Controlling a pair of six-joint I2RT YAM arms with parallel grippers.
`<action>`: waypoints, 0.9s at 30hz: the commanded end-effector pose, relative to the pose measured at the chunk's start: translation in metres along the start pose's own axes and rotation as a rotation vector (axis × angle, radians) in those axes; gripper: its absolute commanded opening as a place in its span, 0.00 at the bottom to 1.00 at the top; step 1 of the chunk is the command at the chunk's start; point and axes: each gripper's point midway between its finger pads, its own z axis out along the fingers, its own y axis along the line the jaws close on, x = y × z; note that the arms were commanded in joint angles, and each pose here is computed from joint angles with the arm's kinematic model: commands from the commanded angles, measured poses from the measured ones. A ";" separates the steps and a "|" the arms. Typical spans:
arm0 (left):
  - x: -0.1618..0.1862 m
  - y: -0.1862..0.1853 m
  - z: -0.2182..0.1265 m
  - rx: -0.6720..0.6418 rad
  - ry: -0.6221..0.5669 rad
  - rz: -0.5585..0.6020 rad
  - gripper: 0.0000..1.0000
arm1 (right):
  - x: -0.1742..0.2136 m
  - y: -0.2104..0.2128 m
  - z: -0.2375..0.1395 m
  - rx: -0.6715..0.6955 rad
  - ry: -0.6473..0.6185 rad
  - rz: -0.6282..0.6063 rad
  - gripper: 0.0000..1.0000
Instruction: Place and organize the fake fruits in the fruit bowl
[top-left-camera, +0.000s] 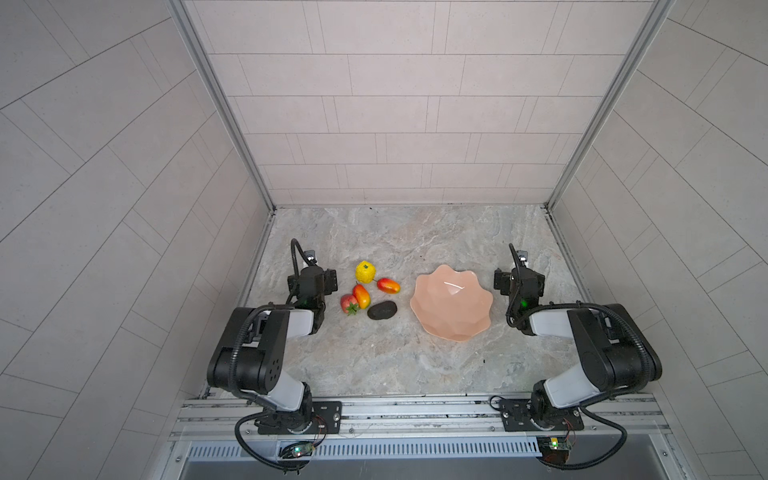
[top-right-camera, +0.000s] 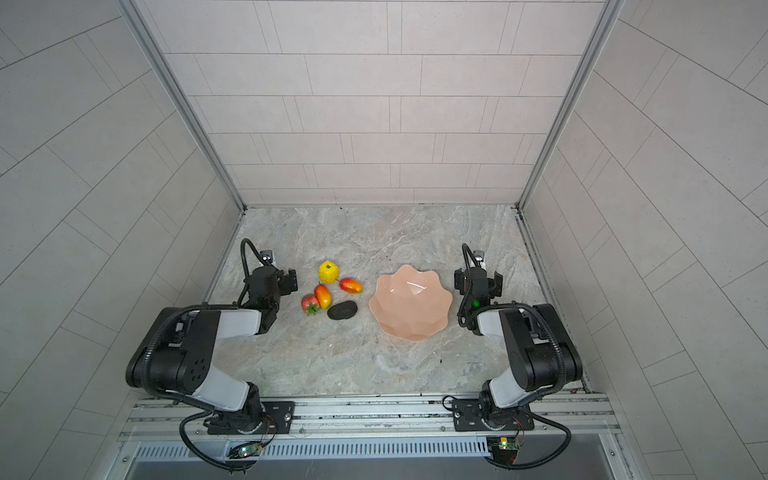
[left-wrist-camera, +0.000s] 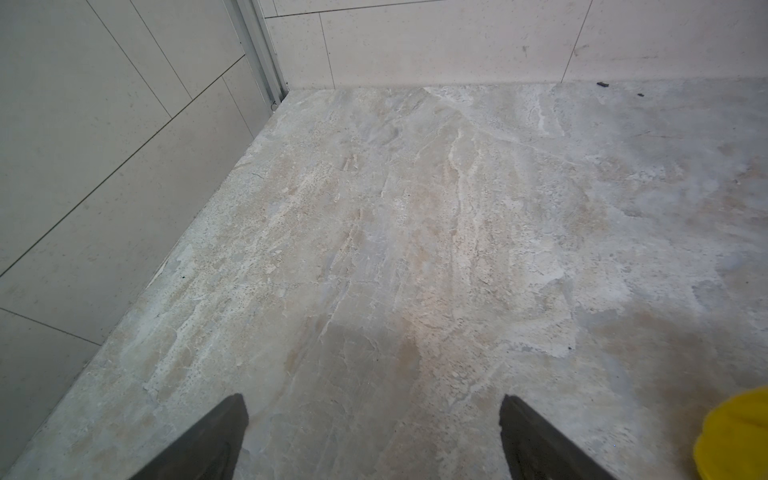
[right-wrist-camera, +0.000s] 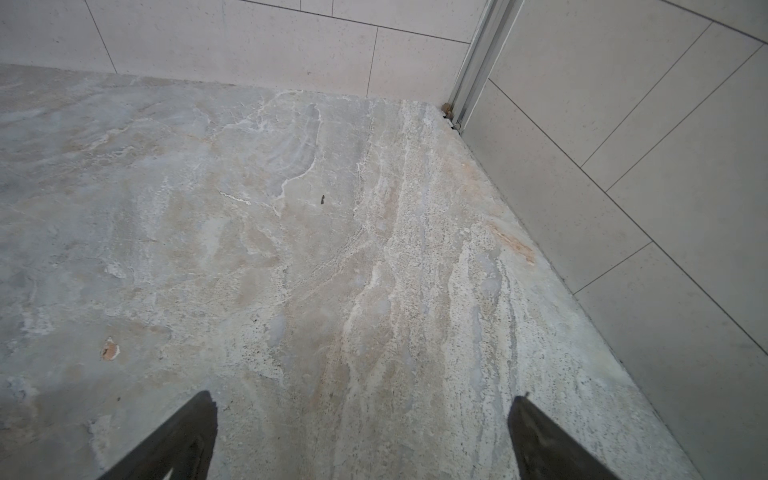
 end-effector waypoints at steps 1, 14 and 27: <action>-0.012 -0.001 -0.002 0.013 -0.033 0.000 1.00 | -0.017 -0.007 -0.005 0.025 -0.048 0.014 1.00; -0.122 -0.004 -0.098 0.023 0.183 0.050 1.00 | -0.151 0.077 -0.094 -0.426 -0.001 -0.034 1.00; -0.139 -0.009 -0.196 0.264 0.441 0.054 1.00 | -0.147 0.309 -0.175 -0.820 0.122 -0.250 0.99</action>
